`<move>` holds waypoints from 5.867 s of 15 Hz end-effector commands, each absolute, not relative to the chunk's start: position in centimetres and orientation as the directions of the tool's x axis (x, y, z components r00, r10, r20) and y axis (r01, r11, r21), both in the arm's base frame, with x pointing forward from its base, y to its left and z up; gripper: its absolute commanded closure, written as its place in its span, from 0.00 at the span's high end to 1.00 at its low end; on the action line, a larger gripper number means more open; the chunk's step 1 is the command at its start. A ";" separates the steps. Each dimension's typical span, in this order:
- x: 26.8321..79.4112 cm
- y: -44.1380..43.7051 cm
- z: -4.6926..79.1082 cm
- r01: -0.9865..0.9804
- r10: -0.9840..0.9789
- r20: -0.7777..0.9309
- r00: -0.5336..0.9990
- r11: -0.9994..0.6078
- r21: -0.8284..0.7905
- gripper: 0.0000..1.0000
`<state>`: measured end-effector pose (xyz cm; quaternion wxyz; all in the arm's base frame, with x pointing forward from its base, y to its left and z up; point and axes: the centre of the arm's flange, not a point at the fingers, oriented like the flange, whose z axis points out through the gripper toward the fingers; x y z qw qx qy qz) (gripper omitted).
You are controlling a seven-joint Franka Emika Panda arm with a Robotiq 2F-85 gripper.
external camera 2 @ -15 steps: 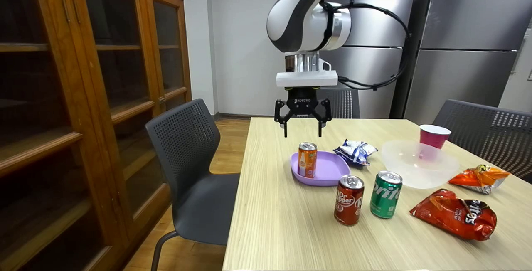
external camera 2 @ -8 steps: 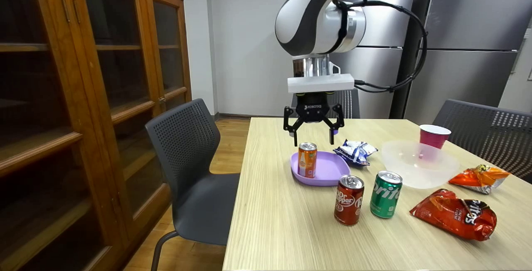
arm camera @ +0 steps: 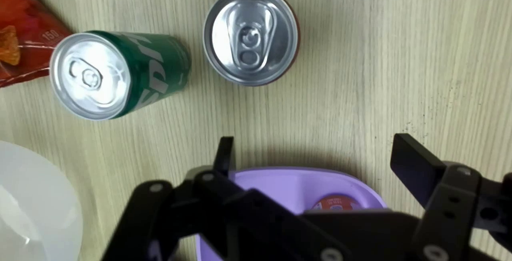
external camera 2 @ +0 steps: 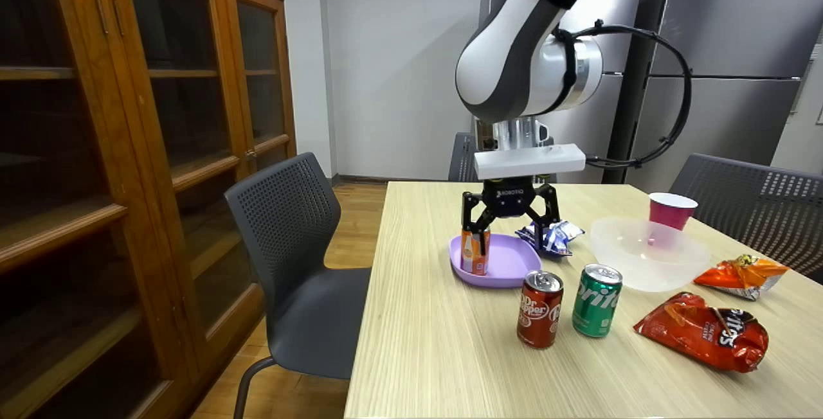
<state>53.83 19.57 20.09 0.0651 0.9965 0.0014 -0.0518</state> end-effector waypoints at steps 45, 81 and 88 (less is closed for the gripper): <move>60.1 15.9 25.2 -0.098 -0.097 0.024 0.995 -0.994 0.051 0.38; 74.4 15.2 17.5 -0.461 -0.465 -0.104 0.879 -0.885 0.062 0.38; 74.3 15.3 19.1 -0.461 -0.464 -0.087 0.881 -0.886 0.055 1.00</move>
